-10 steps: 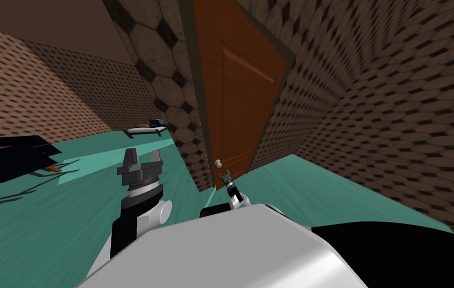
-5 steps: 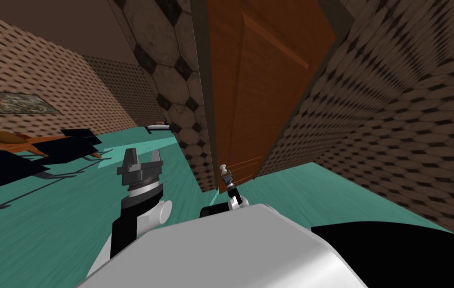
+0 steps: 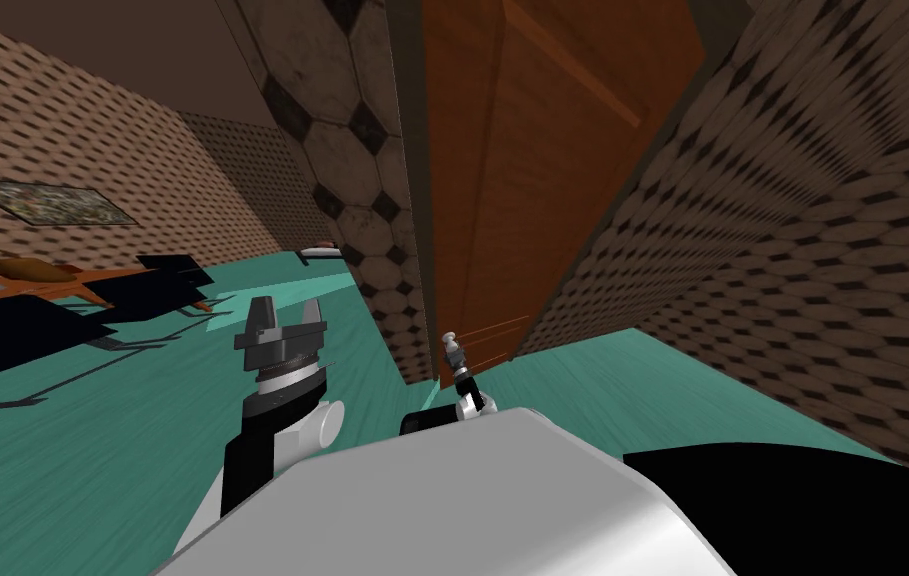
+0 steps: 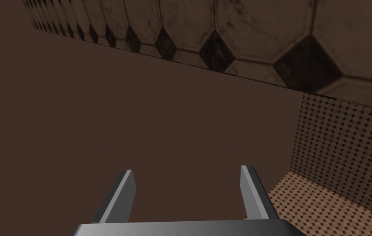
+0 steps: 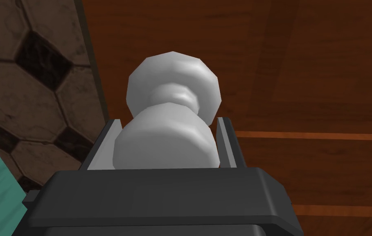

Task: Push the door open

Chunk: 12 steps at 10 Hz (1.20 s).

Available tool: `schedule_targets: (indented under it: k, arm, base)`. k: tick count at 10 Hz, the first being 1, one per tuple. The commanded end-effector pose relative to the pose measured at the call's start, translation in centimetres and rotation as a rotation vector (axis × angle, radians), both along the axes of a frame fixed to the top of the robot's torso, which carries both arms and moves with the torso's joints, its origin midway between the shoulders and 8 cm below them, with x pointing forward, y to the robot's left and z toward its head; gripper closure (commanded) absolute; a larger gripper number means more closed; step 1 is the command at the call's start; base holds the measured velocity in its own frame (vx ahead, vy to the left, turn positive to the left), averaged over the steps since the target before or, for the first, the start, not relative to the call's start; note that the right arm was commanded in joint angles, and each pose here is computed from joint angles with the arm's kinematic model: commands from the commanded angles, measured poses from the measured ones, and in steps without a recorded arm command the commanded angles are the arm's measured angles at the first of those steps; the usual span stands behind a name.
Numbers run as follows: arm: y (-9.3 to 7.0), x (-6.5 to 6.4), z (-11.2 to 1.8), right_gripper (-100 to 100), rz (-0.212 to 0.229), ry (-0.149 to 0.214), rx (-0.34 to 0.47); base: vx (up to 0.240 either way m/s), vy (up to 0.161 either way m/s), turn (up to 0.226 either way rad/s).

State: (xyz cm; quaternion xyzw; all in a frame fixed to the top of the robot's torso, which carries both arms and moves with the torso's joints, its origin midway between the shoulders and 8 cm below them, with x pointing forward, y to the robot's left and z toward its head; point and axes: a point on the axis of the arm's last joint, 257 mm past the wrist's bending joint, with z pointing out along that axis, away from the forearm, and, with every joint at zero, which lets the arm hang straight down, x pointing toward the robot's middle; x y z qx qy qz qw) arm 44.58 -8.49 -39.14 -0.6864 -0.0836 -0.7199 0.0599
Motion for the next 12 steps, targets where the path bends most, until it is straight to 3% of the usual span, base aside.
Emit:
schedule_targets:
  k: [1, 3, 5, 12]
  arm:
    - [-0.1, 0.0, 0.1, 100, -0.002, -0.003, 0.000]
    - [-0.1, 0.0, 0.1, 100, -0.002, -0.003, 0.000]
    - [-0.8, -0.4, -0.3, 100, -0.013, 0.003, -0.013]
    - [-3.2, -2.3, -0.9, 100, -0.076, 0.004, -0.042]
  base:
    - [-0.010, -0.001, 0.000]
    - [0.000, 0.000, 0.000]
    - [-0.041, -0.087, 0.176]
    - [-0.111, -0.153, 0.287]
